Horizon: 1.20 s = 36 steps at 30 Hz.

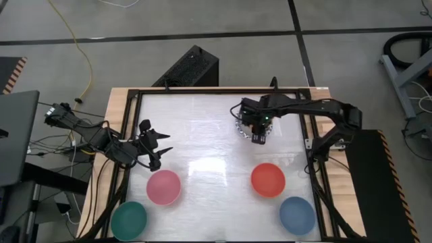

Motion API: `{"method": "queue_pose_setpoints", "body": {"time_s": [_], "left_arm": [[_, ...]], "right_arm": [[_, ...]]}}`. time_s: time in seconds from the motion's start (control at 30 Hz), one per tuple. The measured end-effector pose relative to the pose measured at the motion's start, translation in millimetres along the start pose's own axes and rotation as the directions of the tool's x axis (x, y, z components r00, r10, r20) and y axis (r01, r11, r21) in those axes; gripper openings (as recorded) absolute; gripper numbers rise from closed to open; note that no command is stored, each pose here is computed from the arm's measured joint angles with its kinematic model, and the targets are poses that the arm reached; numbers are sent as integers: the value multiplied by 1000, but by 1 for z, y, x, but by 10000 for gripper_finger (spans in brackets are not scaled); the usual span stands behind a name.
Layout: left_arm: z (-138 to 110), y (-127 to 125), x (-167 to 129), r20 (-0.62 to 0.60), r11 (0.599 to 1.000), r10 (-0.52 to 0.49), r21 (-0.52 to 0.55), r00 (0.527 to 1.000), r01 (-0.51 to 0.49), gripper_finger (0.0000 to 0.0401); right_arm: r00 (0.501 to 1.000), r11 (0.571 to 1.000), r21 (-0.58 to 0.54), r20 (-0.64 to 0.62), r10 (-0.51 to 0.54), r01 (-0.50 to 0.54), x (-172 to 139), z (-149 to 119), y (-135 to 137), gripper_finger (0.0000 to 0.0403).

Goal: Nest bowls inside each other
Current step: Stack the light orange bowl on top of the gray bowl

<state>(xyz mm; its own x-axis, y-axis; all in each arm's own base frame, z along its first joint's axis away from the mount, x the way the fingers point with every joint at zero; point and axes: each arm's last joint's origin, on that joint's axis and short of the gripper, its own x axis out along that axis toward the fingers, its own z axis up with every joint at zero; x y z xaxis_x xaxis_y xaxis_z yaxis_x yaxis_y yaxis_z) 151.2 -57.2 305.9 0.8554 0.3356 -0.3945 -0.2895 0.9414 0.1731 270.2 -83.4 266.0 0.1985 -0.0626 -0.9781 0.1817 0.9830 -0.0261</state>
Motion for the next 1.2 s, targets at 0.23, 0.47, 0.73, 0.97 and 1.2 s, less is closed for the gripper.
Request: {"method": "queue_pose_setpoints", "body": {"time_s": [0.23, 0.47, 0.73, 0.97, 1.2], "left_arm": [[0, 0, 0, 0, 1000, 0, -15, 1000, 0, 204], [0, 0, 0, 0, 1000, 1, -22, 1000, -1, 204], [0, 0, 0, 0, 999, 2, -34, 1000, -2, 204], [-1, -4, 5, -13, 999, 25, -33, 1000, -26, 204], [-3, -9, 10, -34, 999, 35, 17, 999, -34, 204]], "right_arm": [[979, 982, 117, 126, -161, 147, -42, -20, 9, 124], [882, 889, 129, 125, -454, 439, -28, -47, 43, 37], [735, 761, 60, 221, -641, 646, 2, -57, 79, 14], [729, 748, 29, 204, -654, 663, 26, -53, 85, 5], [723, 734, 17, 157, -673, 679, 44, -46, 80, 5]]}}
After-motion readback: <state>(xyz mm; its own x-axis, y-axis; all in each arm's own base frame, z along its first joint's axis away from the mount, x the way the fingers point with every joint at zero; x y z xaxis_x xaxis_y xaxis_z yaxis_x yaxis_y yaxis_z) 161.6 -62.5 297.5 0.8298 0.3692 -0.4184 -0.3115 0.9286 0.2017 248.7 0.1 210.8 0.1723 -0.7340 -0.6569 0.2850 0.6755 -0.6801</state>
